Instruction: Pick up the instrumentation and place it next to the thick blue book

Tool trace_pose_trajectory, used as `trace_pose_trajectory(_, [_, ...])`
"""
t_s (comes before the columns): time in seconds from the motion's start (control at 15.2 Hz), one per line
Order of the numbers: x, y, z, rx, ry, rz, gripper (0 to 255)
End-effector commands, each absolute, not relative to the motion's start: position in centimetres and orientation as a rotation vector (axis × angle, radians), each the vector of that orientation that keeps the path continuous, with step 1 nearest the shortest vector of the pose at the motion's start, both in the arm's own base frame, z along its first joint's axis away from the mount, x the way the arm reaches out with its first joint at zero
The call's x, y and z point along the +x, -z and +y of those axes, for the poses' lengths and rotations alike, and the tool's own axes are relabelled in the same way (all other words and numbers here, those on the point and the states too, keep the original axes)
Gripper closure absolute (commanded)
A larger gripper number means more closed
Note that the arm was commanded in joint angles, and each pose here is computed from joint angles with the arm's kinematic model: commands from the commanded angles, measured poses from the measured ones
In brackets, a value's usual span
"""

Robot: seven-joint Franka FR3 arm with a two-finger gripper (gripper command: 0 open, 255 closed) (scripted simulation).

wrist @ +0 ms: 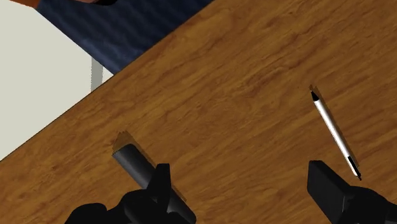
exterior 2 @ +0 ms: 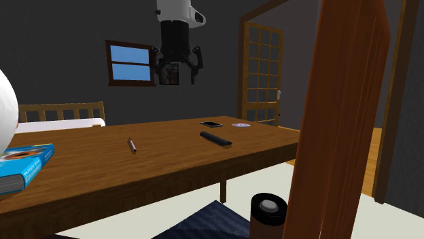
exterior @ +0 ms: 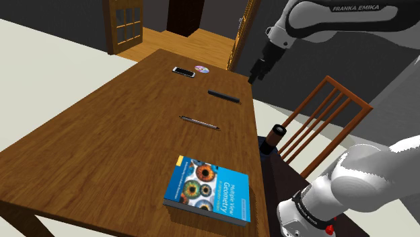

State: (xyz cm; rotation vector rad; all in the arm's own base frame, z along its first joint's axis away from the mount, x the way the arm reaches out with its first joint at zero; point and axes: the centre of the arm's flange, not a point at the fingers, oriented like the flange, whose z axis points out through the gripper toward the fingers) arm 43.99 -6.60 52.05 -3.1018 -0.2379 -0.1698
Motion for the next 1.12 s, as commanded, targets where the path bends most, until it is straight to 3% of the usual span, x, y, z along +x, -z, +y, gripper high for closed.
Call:
trace_pose_trajectory(0.0, [45.8, -50.5, -7.5, -3.106, 0.16, -0.32, 0])
trace_pose_trajectory(1.06, [62.1, -37.3, -11.3, -3.063, 0.07, -0.939, 0])
